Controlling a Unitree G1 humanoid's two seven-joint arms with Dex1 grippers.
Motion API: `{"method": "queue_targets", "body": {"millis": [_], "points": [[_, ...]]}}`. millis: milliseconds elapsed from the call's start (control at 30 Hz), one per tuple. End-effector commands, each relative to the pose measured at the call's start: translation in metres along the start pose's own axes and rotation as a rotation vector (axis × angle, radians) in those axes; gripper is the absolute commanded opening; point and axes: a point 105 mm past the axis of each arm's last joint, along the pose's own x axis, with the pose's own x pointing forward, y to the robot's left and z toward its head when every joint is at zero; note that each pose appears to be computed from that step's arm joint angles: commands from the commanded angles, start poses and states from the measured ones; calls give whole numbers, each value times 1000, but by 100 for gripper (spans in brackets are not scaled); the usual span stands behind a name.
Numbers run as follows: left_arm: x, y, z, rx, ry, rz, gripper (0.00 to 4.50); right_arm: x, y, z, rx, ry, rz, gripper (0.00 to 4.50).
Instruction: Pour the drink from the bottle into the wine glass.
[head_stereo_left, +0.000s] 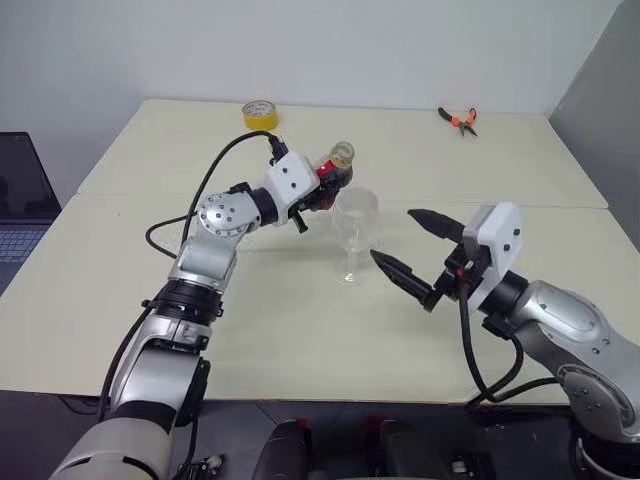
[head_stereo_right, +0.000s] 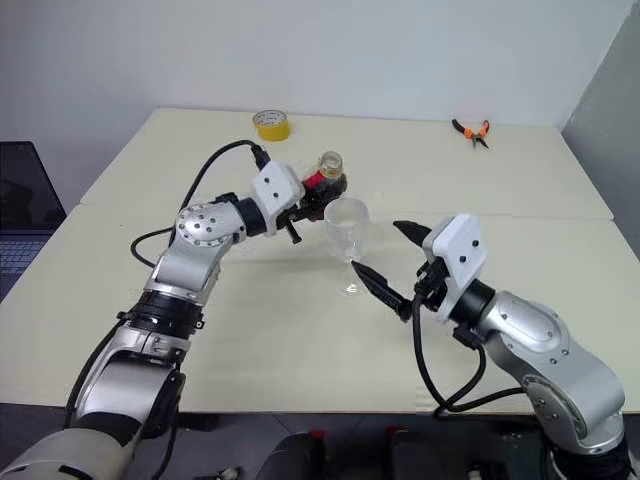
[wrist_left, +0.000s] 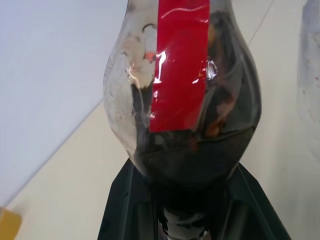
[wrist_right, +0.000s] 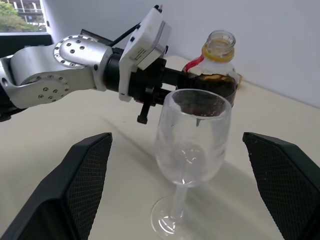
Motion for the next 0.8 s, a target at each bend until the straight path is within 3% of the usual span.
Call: {"method": "queue_targets", "body": {"millis": [33, 400, 800], "points": [[-3, 23, 25, 152, -59, 31, 79, 1, -1, 9, -24, -29, -11, 450], [-14, 43, 34, 409, -85, 14, 76, 4, -1, 9, -32, -14, 3, 450], [-13, 42, 43, 620, -101, -40, 75, 7, 4, 6, -31, 2, 53, 450]]}}
